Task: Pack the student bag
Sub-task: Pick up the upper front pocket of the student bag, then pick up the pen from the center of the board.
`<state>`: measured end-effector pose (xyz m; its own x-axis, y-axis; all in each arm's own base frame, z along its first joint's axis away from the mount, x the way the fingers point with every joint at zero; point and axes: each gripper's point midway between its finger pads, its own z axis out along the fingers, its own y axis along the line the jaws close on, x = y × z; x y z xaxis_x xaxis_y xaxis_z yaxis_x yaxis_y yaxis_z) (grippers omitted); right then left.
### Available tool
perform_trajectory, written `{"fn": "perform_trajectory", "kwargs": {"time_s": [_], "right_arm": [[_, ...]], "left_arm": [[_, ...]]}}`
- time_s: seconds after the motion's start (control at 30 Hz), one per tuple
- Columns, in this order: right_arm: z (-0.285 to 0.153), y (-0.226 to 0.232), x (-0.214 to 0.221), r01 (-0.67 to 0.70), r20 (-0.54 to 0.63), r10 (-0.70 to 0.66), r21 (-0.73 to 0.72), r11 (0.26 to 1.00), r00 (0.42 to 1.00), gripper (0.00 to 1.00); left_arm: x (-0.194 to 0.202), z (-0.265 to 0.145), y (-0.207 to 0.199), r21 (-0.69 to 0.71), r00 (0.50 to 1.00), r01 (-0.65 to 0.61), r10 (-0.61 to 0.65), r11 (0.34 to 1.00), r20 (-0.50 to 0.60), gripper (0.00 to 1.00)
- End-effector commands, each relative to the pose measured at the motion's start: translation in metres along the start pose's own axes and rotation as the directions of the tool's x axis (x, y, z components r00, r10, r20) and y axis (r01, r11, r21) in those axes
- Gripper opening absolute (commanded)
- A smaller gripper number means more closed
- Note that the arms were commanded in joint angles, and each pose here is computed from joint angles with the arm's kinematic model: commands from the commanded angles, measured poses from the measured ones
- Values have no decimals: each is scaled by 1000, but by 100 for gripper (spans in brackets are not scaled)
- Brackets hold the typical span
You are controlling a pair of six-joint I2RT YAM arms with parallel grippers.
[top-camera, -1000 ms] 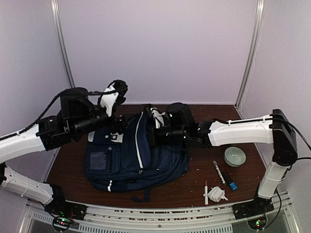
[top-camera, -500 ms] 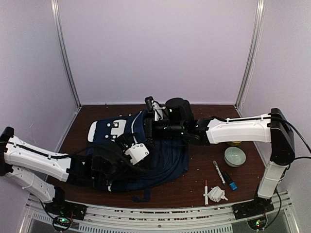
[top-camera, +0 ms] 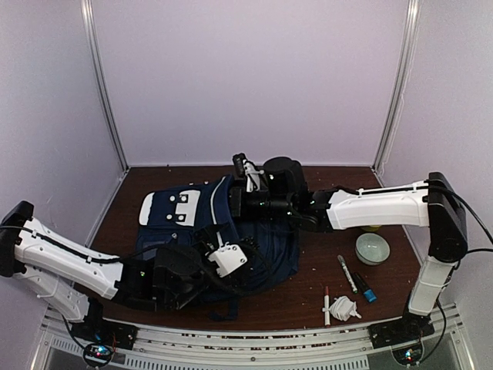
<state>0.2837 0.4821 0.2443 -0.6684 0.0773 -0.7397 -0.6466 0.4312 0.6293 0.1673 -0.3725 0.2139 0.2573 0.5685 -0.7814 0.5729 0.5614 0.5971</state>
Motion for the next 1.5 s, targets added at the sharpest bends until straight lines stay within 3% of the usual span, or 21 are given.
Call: {"fn": "perform_trajectory", "kwargs": {"time_s": [0.0, 0.1, 0.33, 0.43, 0.5, 0.67, 0.7, 0.73, 0.87, 0.97, 1.07, 1.13, 1.27, 1.47], "right_arm": [[-5, 25, -28, 19, 88, -14, -63, 998, 996, 13], [-8, 25, -28, 21, 89, -15, -60, 998, 996, 13], [-10, 27, -29, 19, 92, -13, -63, 998, 996, 13], [-12, 27, -29, 18, 92, -13, -60, 998, 996, 14], [-14, 26, -29, 25, 92, -20, -53, 998, 996, 14], [-24, 16, -30, 53, 73, -53, -5, 999, 996, 20], [-29, 10, -31, 57, 70, -58, 11, 998, 996, 23], [-35, 4, -31, 65, 65, -67, 35, 997, 996, 26], [-78, -26, -28, 219, -12, -223, 247, 944, 975, 46], [-124, -64, -15, 344, -154, -309, 457, 820, 939, 57], [-175, -101, 8, 412, -296, -288, 607, 679, 911, 71], [-204, -120, 33, 427, -374, -225, 653, 626, 900, 80], [-236, -135, 87, 428, -489, -91, 640, 638, 867, 90], [-259, -155, 141, 393, -560, 73, 663, 637, 826, 86]], "left_arm": [[2, 2, 5, -54, 999, 48, -48, 997, 1, 98], [16, 4, 32, -212, 995, 7, -27, 977, -92, 98], [34, 11, 48, -338, 978, -29, -44, 941, -205, 97], [39, 10, 63, -397, 969, -23, -76, 918, -233, 90], [39, 6, 69, -411, 969, 10, -111, 912, -221, 73], [43, -6, 79, -419, 964, 79, -176, 904, -197, 13], [45, -9, 81, -422, 963, 90, -188, 902, -195, 3], [47, -12, 84, -427, 961, 95, -195, 899, -197, 0], [53, -23, 95, -459, 955, 103, -217, 882, -202, 0], [56, -30, 104, -481, 951, 113, -234, 869, -200, 0], [58, -34, 111, -492, 947, 143, -263, 859, -184, 0], [59, -35, 112, -490, 945, 156, -274, 857, -178, 0], [63, -33, 107, -474, 943, 164, -278, 865, -180, 0], [61, -29, 102, -452, 944, 180, -282, 874, -169, 0]]}}
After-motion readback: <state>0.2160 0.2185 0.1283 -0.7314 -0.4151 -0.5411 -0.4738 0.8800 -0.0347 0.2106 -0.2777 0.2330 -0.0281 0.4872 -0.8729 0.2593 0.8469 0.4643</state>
